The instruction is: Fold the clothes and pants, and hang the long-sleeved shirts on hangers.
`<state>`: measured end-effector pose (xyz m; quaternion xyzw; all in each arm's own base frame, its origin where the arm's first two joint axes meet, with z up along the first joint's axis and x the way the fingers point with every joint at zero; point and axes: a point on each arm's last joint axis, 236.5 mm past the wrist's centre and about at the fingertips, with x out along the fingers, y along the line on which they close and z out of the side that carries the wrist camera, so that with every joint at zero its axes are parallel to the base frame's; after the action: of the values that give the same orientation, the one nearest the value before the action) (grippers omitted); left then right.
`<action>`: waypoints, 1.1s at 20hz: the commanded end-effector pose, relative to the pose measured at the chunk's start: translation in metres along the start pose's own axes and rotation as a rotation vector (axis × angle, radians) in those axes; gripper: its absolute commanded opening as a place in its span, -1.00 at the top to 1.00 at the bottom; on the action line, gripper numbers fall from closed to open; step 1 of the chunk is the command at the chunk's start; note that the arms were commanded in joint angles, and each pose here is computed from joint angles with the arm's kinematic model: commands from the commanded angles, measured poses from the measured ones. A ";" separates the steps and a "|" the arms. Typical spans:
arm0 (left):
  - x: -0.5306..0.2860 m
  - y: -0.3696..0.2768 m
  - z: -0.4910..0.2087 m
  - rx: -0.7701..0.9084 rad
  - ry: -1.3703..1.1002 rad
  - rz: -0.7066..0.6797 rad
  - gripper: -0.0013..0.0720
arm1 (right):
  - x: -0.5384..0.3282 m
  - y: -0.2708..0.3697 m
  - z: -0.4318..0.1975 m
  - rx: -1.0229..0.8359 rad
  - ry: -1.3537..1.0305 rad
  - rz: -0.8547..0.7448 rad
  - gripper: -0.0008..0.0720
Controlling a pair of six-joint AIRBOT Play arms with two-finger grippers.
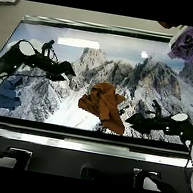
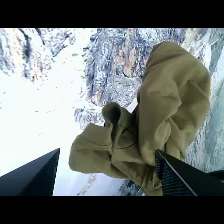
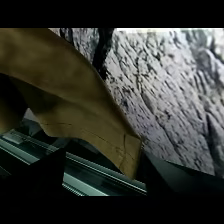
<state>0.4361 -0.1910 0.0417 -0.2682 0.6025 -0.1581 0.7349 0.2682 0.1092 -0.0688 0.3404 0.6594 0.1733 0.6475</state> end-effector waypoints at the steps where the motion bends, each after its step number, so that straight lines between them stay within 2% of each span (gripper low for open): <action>1: -0.006 0.008 0.001 -0.009 0.008 0.007 -0.88 | 0.024 -0.011 -0.009 -0.009 0.011 -0.053 -0.43; 8: -0.001 0.011 0.000 -0.016 0.018 0.011 -0.88 | 0.044 -0.013 -0.025 -0.027 0.040 -0.100 -0.43; 9: 0.000 0.011 -0.002 -0.018 0.027 0.012 -0.87 | 0.046 -0.012 -0.024 -0.031 0.035 -0.103 -0.37; 11: 0.000 0.016 -0.005 -0.012 0.042 0.027 -0.88 | 0.046 -0.009 -0.019 -0.020 0.013 -0.088 0.36; 12: 0.003 0.025 -0.006 0.044 0.045 0.057 -0.88 | 0.046 -0.009 -0.018 -0.022 0.009 -0.089 0.91; 14: 0.016 0.055 -0.014 0.050 0.062 0.110 -0.88 | 0.045 -0.008 -0.017 -0.026 0.002 -0.089 0.89; 18: 0.056 0.052 -0.039 0.007 0.088 -0.067 -0.88 | 0.038 -0.001 -0.015 -0.031 -0.022 -0.082 0.89; 22: 0.088 0.045 -0.066 0.041 0.167 -0.107 -0.87 | 0.038 0.001 -0.018 -0.023 -0.012 -0.076 0.89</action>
<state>0.3973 -0.1977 -0.0492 -0.2669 0.6416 -0.2033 0.6898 0.2547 0.1374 -0.0967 0.3038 0.6648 0.1549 0.6646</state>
